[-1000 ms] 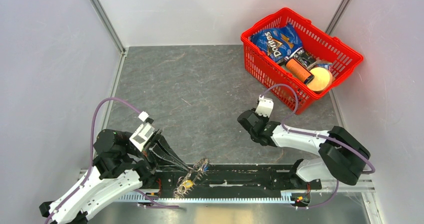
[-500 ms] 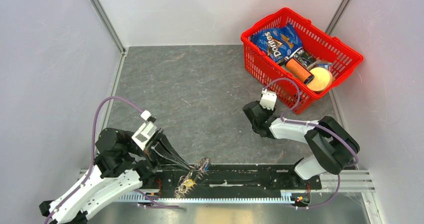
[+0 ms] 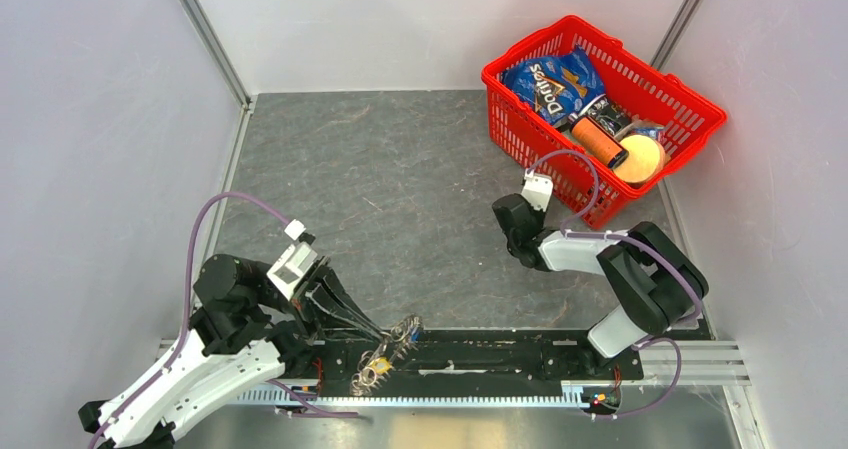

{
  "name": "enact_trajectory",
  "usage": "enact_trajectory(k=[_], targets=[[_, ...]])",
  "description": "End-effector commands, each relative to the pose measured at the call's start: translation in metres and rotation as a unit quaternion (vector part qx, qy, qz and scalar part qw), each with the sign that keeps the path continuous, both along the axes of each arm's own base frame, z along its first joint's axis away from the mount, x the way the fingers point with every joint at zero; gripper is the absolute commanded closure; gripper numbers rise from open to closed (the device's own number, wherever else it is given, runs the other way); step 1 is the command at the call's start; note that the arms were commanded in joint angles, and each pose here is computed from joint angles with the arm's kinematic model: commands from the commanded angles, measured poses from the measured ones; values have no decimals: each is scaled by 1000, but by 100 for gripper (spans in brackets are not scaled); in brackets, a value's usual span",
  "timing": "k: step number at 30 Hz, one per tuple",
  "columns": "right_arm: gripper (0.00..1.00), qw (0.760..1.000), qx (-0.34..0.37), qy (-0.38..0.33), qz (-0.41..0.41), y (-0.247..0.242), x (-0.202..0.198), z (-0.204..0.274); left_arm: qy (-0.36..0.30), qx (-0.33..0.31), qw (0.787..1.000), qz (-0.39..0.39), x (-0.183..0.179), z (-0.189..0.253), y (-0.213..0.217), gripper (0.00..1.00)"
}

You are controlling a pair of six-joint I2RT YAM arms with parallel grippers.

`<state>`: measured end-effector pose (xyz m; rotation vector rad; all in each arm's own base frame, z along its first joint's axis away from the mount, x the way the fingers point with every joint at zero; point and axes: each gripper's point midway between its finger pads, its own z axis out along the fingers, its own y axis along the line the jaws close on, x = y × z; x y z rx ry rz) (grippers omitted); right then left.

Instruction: Put the keys on the keyring

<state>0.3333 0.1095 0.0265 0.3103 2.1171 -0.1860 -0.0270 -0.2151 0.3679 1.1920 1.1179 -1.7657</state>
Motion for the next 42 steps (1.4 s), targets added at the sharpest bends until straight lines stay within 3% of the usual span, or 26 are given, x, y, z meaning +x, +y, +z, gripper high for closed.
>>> enact_trajectory(k=[1,14,25,30,42], targets=[[56,1000,17,-23,7,4,14,7,-27,-22,999,14,3,15,0,98],[67,999,22,-9,24,4,7,-1,-23,-18,999,16,6,11,-3,98],[84,1000,7,-4,6,-9,0,-1,-22,-22,999,16,4,13,-1,98],[97,1000,17,-3,20,-4,1,2,-22,-24,999,15,3,15,0,98],[100,979,104,18,174,53,-28,31,-21,-32,999,20,0,18,4,98]])
